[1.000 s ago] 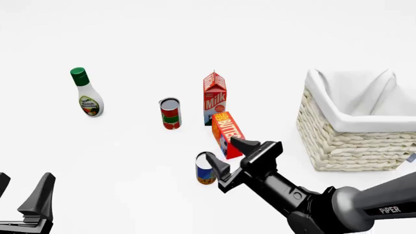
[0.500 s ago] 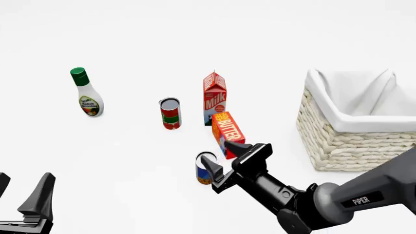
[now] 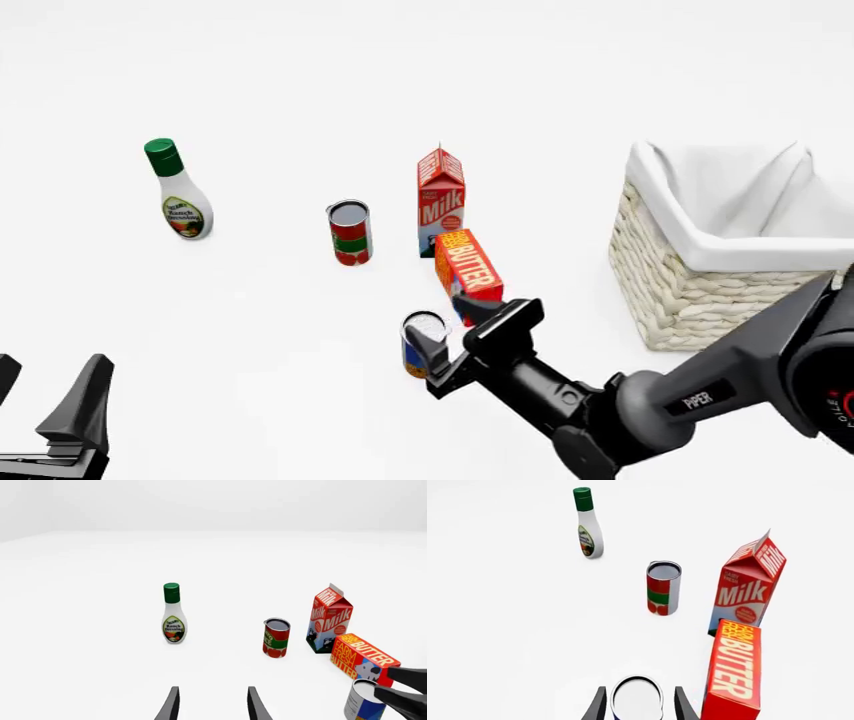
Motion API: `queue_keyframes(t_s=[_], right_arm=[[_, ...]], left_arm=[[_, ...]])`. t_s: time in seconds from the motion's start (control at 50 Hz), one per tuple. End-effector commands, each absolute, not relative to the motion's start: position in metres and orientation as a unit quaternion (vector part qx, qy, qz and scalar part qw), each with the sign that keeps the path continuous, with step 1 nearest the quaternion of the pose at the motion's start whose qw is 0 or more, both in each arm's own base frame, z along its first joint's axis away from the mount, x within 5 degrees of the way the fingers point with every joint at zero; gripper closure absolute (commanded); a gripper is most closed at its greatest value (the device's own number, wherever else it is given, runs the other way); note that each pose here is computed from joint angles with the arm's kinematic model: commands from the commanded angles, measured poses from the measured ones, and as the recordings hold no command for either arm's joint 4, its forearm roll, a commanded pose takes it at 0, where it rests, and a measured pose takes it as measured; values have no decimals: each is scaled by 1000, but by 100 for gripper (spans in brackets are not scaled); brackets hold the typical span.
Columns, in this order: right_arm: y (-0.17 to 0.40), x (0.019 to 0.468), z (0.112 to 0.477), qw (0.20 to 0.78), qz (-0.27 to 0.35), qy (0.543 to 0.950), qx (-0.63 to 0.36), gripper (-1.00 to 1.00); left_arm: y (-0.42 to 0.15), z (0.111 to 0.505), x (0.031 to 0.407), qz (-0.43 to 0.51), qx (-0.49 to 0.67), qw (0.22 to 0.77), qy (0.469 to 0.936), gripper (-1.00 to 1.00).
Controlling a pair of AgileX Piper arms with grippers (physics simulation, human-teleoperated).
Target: Pick the alphabet soup and place it in the basket.
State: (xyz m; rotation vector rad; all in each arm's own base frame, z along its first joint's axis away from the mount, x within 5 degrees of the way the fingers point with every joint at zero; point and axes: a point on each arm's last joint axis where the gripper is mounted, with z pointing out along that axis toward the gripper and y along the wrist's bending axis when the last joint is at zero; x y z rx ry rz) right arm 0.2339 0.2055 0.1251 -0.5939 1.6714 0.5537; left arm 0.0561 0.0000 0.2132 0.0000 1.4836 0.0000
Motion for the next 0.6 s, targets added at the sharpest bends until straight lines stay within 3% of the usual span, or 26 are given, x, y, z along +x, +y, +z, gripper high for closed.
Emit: queue_keyframes(t_s=[0.02, 0.6], right_arm=[[209, 238, 116, 593, 237, 725, -257, -100], [220, 246, 101, 580, 237, 734, -260, -100]], left_arm=[[0, 213, 56, 0, 0, 737, 676, -100], [0, 213, 56, 0, 0, 737, 676, -100]])
